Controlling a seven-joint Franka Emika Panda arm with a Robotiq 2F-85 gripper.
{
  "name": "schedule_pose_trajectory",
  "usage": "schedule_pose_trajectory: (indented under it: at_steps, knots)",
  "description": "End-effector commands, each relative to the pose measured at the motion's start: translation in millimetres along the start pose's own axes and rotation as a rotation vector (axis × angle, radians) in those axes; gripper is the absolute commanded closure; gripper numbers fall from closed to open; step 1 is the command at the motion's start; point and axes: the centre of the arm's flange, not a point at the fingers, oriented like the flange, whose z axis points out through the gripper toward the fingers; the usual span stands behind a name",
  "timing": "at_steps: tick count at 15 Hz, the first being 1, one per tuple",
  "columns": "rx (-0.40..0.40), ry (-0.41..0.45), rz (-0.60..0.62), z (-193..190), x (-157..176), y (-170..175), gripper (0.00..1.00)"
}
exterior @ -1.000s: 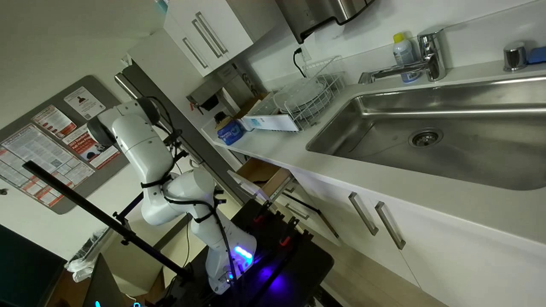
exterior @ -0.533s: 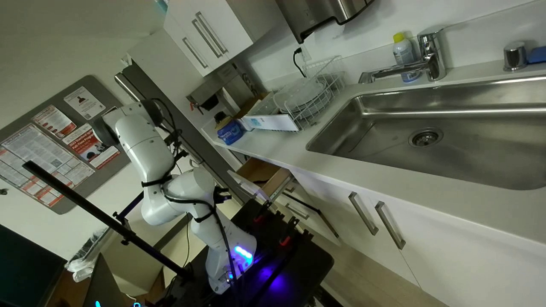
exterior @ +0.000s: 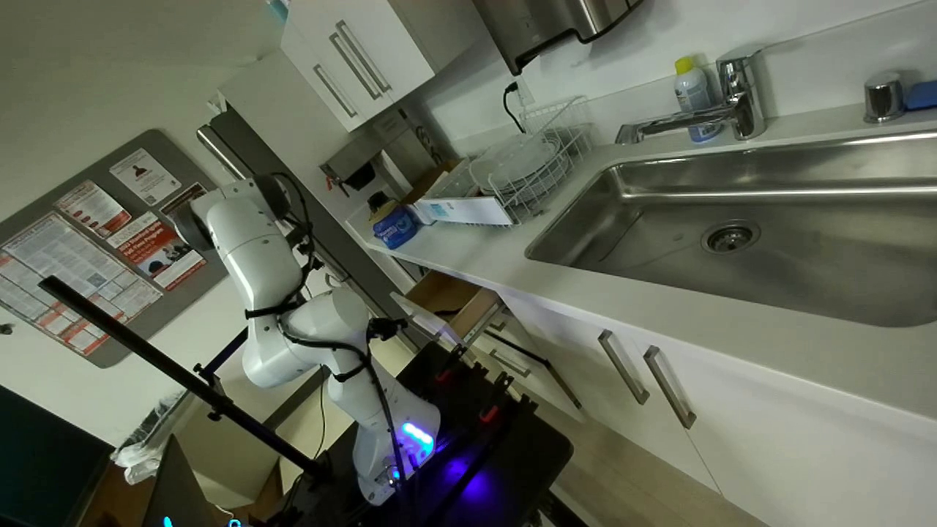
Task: Place the tongs in the drawer then close it
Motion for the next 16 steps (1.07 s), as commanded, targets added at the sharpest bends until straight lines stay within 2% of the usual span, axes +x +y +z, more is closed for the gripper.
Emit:
schedule_pose_trajectory:
  at_steps: [1,9,16]
  knots:
    - [-0.054,-0.039,-0.018,14.8,-5.8,14.5,1.0]
    - [-0.12,-0.107,-0.098,50.7,-11.9,27.5,1.0]
    - [-0.123,-0.189,-0.172,77.6,-31.2,39.6,1.0]
